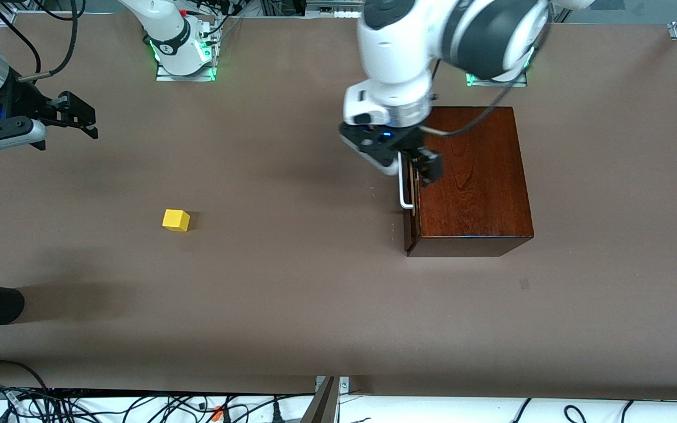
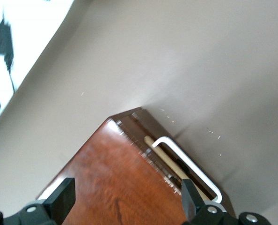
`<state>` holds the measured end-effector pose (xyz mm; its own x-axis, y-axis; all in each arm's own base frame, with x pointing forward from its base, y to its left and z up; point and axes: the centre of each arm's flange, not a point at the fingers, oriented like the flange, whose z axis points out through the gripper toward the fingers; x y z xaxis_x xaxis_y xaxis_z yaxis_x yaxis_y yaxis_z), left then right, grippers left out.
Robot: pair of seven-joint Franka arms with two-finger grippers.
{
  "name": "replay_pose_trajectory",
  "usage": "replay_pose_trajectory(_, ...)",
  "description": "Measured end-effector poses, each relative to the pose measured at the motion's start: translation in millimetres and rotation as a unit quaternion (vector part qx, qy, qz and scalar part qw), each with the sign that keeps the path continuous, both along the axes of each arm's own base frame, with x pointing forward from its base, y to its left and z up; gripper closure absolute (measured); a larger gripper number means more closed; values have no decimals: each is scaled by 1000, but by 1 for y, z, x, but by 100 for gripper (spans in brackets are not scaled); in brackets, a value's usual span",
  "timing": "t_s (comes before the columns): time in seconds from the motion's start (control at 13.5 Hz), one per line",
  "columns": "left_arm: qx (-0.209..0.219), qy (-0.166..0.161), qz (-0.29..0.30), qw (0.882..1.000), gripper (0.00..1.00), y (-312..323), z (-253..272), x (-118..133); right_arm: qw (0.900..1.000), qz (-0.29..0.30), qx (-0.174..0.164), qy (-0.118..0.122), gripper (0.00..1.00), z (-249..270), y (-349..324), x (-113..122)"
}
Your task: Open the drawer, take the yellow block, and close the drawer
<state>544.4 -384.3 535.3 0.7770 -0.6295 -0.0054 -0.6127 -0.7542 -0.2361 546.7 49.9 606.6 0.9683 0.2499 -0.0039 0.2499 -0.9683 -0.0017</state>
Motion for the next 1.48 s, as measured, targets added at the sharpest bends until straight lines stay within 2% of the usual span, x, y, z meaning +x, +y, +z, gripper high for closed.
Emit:
replay_pose_trajectory(0.15,-33,-6,110,993,0,35,22,15,1000,-4,0,0,0,0,-4,0)
replay_pose_trajectory(0.22,-34,-5,152,988,0,50,30,16,1000,-7,0,0,0,0,-7,1)
replay_pose_trajectory(0.37,-33,2,199,979,0,77,48,14,1000,-8,0,0,0,0,-8,1)
replay_pose_trajectory(0.74,-74,53,262,961,0,178,74,31,1000,-13,0,8,0,-2,-7,-1)
replay_pose_trajectory(1.18,-81,65,291,951,0,260,81,17,1000,-28,-1,11,0,-2,-8,-2)
replay_pose_trajectory(1.48,-95,46,289,952,0,310,82,4,1000,-29,-1,11,0,-2,-8,-2)
